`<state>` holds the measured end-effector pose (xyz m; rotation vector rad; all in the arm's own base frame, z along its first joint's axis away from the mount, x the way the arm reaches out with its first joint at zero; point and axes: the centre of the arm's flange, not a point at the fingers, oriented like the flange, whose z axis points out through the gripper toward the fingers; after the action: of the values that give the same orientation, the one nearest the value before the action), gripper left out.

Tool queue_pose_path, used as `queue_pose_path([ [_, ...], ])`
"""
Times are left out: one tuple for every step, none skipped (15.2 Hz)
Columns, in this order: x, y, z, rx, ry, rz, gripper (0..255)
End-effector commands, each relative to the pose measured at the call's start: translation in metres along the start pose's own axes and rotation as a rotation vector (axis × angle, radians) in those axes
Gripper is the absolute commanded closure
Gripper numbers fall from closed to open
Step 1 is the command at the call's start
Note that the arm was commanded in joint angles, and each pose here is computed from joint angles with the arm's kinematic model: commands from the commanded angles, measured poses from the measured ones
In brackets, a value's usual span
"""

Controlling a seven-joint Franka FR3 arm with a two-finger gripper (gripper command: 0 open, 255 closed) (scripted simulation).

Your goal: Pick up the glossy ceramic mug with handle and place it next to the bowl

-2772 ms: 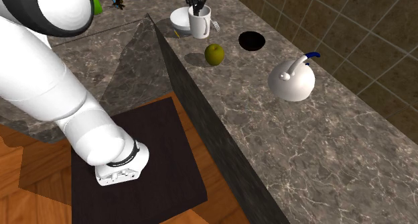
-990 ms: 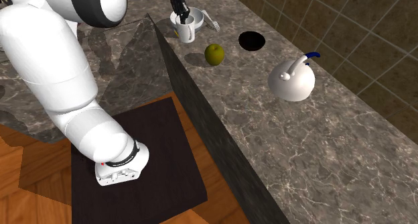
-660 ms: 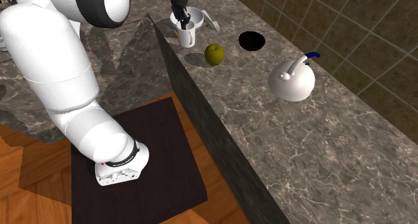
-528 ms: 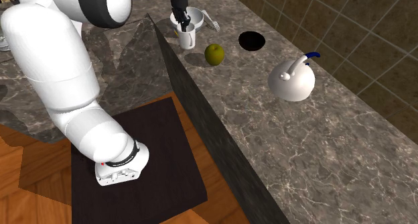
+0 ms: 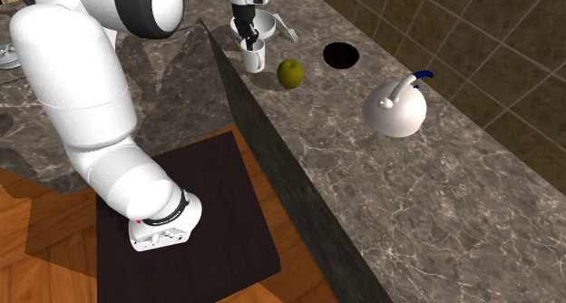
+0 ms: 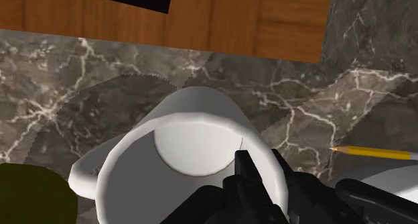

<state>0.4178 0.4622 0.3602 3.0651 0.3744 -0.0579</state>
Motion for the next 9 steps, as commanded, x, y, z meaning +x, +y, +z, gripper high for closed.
queue_pose_path([
  [0.0002,0.0000,0.0006,0.000,0.001,0.000,255],
  [0.0002,0.0000,0.0006,0.000,0.001,0.000,255],
  [0.0002,0.0000,0.0006,0.000,0.001,0.000,255],
  [0.0002,0.0000,0.0006,0.000,0.001,0.000,255],
  [0.0002,0.0000,0.0006,0.000,0.001,0.000,0],
  [0.0002,0.0000,0.0006,0.000,0.001,0.000,0],
  [0.0002,0.0000,0.0006,0.000,0.001,0.000,0],
  [0.0002,0.0000,0.0006,0.000,0.001,0.000,0],
  [0.0002,0.0000,0.0006,0.000,0.001,0.000,0],
])
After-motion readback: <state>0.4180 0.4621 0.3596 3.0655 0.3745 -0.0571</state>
